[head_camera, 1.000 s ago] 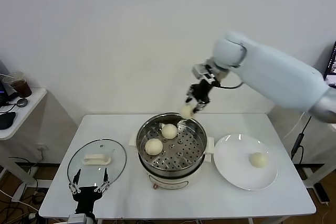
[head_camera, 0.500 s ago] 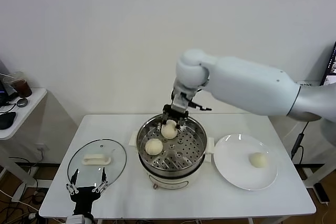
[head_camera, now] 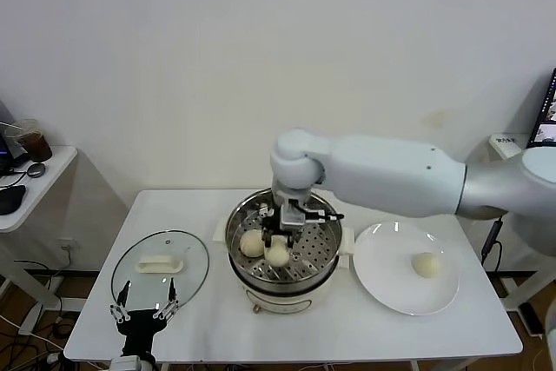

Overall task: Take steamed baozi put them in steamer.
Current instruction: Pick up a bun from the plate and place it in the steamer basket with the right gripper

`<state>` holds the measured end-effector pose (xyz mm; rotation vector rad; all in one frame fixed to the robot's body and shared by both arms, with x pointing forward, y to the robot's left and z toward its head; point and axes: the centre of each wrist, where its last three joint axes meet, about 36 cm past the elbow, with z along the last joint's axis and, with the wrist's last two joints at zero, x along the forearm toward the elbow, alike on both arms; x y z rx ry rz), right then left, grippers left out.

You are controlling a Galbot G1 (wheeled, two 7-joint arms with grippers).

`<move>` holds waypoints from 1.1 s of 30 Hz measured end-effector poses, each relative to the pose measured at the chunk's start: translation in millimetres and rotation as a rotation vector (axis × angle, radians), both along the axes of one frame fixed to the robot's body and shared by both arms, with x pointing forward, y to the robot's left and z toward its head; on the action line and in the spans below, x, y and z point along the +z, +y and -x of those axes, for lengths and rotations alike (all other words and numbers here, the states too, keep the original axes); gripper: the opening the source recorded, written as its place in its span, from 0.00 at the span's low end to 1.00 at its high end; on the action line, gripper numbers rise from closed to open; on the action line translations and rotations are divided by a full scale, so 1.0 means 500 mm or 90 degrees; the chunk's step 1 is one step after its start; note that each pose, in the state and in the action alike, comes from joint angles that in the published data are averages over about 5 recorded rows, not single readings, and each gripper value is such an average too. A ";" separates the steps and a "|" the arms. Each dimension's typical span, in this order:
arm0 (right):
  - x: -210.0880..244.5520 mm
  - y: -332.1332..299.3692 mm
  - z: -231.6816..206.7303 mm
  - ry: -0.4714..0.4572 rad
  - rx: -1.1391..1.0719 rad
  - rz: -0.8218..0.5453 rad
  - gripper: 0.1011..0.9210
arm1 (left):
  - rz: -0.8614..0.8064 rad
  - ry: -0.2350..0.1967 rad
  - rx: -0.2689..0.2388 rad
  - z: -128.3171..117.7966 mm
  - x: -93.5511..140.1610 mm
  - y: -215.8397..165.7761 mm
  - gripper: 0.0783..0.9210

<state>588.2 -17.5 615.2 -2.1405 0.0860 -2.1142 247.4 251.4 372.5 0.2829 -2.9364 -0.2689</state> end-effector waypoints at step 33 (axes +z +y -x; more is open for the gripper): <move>0.018 -0.013 0.000 0.006 -0.021 -0.005 0.85 | 0.005 -0.005 -0.001 -0.005 0.002 -0.003 0.88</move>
